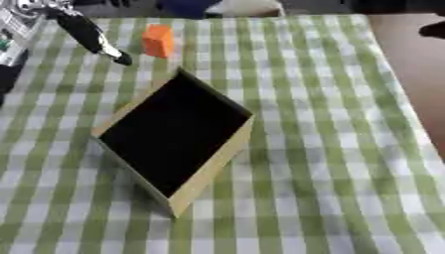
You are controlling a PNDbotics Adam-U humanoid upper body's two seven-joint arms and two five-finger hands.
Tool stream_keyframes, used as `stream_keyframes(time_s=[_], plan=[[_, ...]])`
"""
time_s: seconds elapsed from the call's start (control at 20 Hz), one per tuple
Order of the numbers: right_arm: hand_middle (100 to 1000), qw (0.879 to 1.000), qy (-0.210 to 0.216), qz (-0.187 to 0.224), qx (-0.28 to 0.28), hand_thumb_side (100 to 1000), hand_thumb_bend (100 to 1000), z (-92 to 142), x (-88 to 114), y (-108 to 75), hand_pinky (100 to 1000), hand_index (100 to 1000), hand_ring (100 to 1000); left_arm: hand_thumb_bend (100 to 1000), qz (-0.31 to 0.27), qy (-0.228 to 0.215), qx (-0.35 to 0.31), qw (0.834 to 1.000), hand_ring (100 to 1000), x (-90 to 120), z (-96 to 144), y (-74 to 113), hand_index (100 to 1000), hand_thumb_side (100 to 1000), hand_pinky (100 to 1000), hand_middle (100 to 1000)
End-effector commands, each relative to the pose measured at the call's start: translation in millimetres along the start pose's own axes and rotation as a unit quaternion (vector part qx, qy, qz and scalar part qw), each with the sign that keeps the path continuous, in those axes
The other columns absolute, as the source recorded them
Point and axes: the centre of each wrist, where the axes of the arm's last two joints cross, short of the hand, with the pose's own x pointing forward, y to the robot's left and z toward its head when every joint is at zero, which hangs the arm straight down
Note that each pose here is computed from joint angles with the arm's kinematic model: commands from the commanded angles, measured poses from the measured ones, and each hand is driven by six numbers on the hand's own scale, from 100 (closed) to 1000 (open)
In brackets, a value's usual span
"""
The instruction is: Pick up objects on the table and place them in the box.
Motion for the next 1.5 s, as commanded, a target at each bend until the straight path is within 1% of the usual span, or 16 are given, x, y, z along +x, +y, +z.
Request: stream_keyframes(time_s=[0.05, 0.25, 0.4, 0.65, 0.85, 0.9, 1.25, 1.35, 1.5], plan=[[653, 1.0, -0.022, 0.01, 0.008, 1000, 100, -8.4, 8.9, -3.8, 738, 781, 614, 662, 0.004, 0.006, 0.02, 1.0, 868, -0.5, 2.8, 17.3, 952, 317, 866, 839], [653, 1.0, -0.025, 0.009, 0.009, 1000, 100, -10.2, 9.8, -3.5, 737, 781, 613, 635, 0.017, 0.025, 0.027, 0.999, 866, -4.6, 0.4, 17.3, 951, 285, 864, 853], [653, 1.0, -0.027, 0.008, 0.008, 1000, 100, -11.2, 10.3, -3.4, 737, 781, 613, 594, 0.021, 0.033, 0.031, 0.999, 869, -7.3, -0.9, 16.0, 959, 232, 864, 863], [652, 1.0, -0.029, 0.008, 0.008, 1000, 100, -12.6, 10.9, -3.2, 736, 781, 611, 552, 0.011, 0.043, 0.037, 0.998, 869, -9.2, -1.7, 16.2, 961, 174, 860, 861], [650, 0.999, -0.033, 0.006, 0.01, 1000, 100, -14.4, 11.8, -2.5, 737, 780, 610, 493, 0.005, 0.05, 0.052, 0.997, 869, -10.6, -0.9, 19.0, 956, 100, 859, 876], [650, 0.999, -0.033, 0.006, 0.01, 1000, 100, -14.7, 12.0, -2.5, 737, 780, 610, 476, 0.004, 0.054, 0.056, 0.997, 869, -11.5, -0.4, 19.7, 953, 100, 855, 885], [649, 0.999, -0.037, 0.006, 0.01, 1000, 100, -16.9, 13.1, -2.5, 736, 780, 609, 496, -0.004, 0.065, 0.094, 0.993, 862, -14.6, 2.1, 24.2, 951, 100, 849, 877], [649, 0.999, -0.038, 0.006, 0.01, 1000, 100, -17.8, 13.6, -2.7, 736, 780, 608, 500, -0.005, 0.068, 0.094, 0.993, 865, -16.0, 2.3, 24.9, 958, 100, 850, 880], [648, 0.999, -0.043, 0.007, 0.011, 1000, 100, -19.8, 14.7, -2.7, 735, 780, 607, 511, -0.004, 0.084, 0.087, 0.993, 870, -19.7, 2.9, 27.3, 963, 100, 853, 883]])
